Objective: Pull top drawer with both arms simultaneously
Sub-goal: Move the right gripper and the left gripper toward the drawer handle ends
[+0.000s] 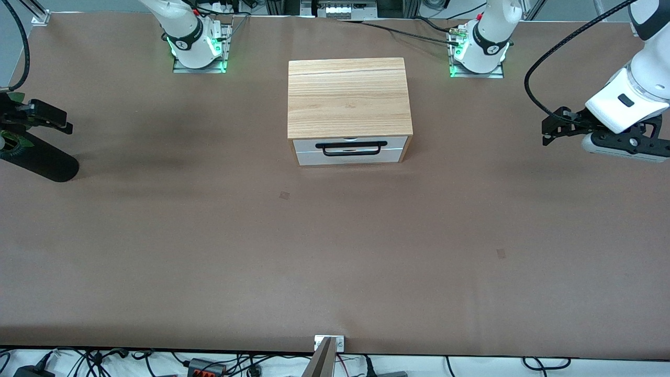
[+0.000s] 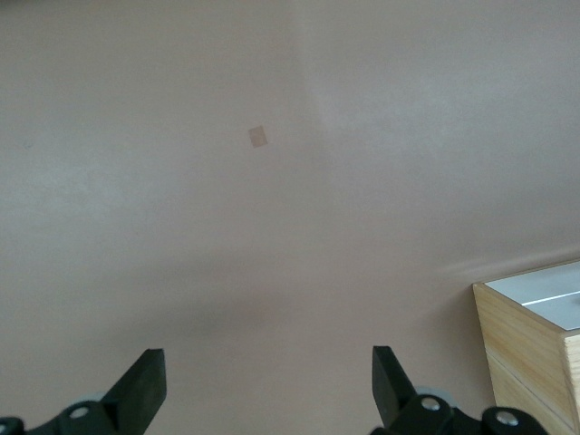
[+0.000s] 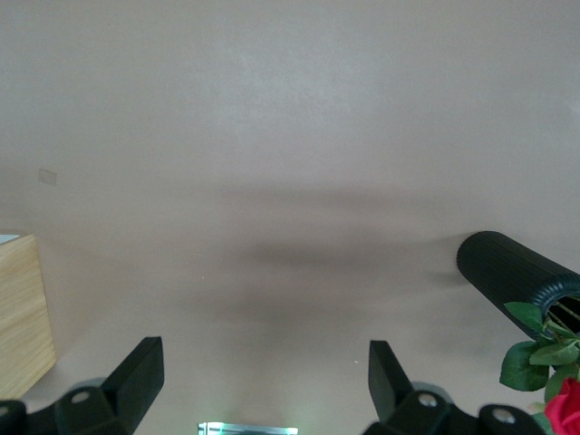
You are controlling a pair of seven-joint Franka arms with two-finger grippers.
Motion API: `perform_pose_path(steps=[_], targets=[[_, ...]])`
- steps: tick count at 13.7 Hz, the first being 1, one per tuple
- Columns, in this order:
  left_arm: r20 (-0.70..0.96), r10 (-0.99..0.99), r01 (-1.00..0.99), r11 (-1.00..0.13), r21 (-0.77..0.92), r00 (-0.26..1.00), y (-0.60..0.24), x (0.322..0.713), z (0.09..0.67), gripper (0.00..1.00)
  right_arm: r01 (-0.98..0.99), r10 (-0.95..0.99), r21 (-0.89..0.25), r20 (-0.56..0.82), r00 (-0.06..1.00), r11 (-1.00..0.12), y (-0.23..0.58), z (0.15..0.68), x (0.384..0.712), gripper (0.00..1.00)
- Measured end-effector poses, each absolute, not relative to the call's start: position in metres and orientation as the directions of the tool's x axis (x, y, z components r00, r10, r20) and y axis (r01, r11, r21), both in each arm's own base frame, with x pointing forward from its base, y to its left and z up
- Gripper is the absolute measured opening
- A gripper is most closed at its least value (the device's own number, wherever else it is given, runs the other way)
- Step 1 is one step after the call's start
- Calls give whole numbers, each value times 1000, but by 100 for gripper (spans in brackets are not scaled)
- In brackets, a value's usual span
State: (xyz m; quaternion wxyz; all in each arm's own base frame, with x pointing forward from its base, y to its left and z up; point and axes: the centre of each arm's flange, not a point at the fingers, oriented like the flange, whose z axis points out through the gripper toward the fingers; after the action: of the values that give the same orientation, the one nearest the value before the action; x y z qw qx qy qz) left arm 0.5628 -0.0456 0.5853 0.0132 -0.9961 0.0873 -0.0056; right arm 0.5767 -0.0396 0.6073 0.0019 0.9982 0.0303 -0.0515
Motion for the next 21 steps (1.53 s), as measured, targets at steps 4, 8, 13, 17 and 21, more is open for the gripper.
perform_pose_path(steps=[4,8,13,17,21], targets=[[9,-174,-174,-984,-27,985,-45,563,585,100,61,60,1,-99,993,-998,-40,608,577,100],[9,-174,-174,-984,-27,985,-45,563,585,100,61,62,-12,-87,994,-998,-38,602,583,100],[-55,-173,-174,-985,-2,983,-48,560,574,100,62,64,-18,-84,994,-998,-36,577,601,100],[-186,-173,-131,-967,218,967,-64,550,553,100,110,112,-29,-98,989,-994,-6,540,623,100],[-289,-205,-67,-904,423,935,-82,548,531,100,141,166,-198,-113,980,-970,65,460,654,100]])
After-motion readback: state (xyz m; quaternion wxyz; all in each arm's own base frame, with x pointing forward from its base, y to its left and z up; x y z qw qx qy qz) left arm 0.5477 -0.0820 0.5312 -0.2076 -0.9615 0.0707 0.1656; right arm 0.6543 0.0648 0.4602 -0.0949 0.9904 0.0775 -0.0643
